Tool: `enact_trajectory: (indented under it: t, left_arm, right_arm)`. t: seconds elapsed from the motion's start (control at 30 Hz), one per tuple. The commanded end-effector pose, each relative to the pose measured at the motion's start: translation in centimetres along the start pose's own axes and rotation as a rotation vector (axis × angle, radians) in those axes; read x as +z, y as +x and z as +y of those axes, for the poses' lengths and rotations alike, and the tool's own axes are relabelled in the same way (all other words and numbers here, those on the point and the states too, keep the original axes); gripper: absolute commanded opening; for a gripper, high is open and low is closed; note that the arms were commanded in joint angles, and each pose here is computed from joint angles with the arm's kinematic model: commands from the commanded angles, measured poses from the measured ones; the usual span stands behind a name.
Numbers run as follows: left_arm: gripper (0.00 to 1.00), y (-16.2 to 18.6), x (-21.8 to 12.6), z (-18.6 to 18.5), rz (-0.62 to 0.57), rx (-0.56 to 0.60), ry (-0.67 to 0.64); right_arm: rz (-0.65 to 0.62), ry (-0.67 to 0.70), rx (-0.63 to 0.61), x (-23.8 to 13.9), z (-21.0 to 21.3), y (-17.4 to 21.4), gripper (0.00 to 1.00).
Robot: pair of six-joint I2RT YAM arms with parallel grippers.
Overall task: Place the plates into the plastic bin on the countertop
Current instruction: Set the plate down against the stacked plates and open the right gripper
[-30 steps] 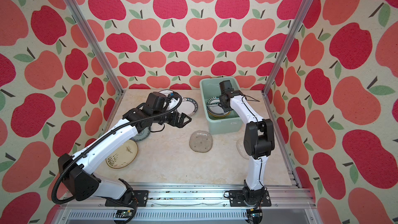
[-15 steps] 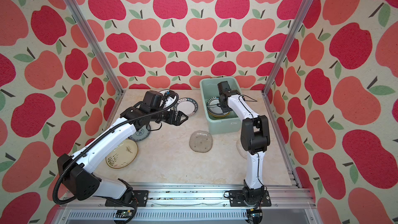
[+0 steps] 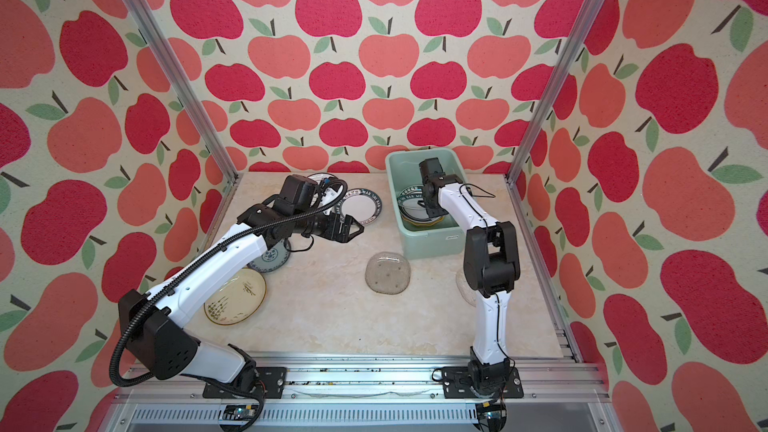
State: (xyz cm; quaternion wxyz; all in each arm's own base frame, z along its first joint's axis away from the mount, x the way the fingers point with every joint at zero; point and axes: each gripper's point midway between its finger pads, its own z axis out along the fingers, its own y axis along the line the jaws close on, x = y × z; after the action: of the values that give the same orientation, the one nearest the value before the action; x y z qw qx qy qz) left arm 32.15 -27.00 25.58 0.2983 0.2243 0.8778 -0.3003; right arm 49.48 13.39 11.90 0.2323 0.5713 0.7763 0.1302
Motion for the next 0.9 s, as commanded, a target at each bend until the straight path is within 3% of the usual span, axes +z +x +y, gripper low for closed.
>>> enact_trajectory:
  t: [0.0,0.43,0.87]
  left_arm:
    - [0.99,-0.8,-0.6,-0.3,-0.011,0.008,0.014]
    - [0.99,-1.0,-0.5,0.4,-0.017,-0.014,0.013]
    - [0.99,-1.2,0.1,0.8,-0.012,-0.052,0.016]
  right_arm:
    - [-0.009,0.033,0.027,0.7,-1.2,-0.2,0.30]
    - [0.018,0.068,0.042,3.1,-2.0,0.6,0.40]
    - [0.006,0.087,0.027,4.5,-1.8,-0.3,0.62]
